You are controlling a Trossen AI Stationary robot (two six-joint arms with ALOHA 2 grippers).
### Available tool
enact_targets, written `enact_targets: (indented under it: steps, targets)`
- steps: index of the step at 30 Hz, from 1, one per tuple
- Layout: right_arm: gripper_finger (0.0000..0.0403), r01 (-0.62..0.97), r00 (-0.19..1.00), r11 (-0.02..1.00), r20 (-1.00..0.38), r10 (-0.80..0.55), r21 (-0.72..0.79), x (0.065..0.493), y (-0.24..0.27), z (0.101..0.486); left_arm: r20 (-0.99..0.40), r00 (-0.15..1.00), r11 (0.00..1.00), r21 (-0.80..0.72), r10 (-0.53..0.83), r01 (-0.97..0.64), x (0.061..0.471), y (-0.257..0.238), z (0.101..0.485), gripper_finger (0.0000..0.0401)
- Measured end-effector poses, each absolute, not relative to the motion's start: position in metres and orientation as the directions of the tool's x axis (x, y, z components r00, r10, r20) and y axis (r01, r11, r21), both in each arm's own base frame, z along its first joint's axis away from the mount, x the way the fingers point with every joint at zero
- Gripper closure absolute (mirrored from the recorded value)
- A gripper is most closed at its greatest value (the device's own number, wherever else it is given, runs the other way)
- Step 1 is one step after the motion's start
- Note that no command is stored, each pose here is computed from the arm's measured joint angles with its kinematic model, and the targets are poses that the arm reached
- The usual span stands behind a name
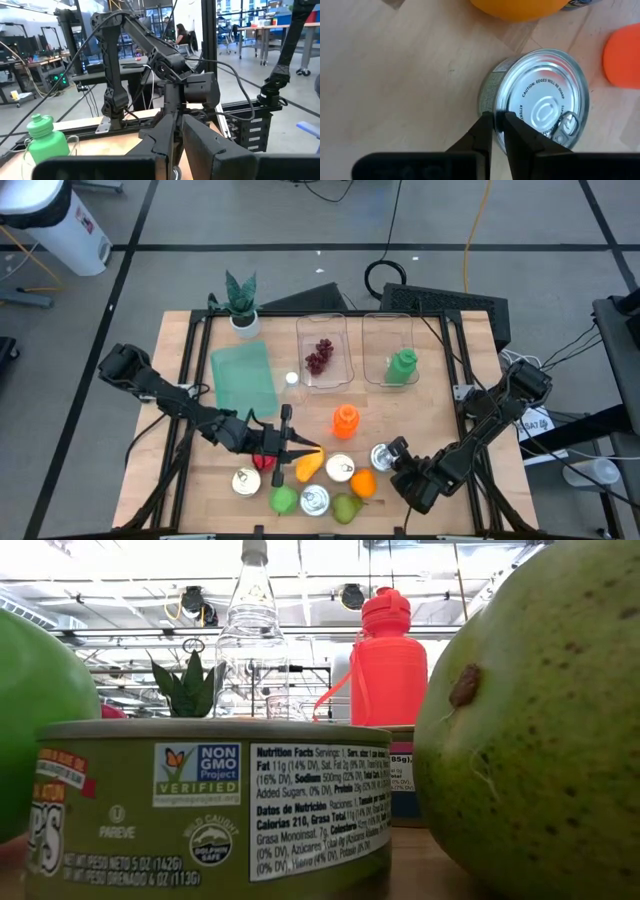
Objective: Pick & Place Food Item
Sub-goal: Put the right green tuna can into the blue bin
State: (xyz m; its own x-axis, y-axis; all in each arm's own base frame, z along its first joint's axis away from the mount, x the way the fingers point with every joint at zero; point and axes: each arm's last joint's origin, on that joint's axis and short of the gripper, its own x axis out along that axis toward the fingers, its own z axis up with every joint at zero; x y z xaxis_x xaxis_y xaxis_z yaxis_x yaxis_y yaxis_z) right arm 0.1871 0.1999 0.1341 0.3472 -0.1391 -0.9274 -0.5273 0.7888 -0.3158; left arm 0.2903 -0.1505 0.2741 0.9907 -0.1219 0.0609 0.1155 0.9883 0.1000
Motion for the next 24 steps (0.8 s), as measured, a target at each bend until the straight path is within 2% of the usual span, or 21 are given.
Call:
enact_targets:
  steps: [8,15,24]
  targets:
    - [0.0400,-0.466,0.257,0.857,-0.960,-0.109,-0.222,0.189,0.188,0.128,0.057,0.991,0.988,0.101,-0.121,0.114,0.291,-0.150,0.273,0.0350]
    - [0.0403,-0.463,0.232,0.879,-0.973,-0.006,-0.116,0.194,0.191,0.152,0.042,0.994,0.994,0.031,-0.103,0.102,0.296,-0.145,0.269,0.0350]
    - [0.0402,-0.455,0.231,0.887,-0.972,0.039,-0.073,0.192,0.191,0.172,0.002,0.994,0.994,0.026,-0.105,0.105,0.304,-0.144,0.258,0.0350]
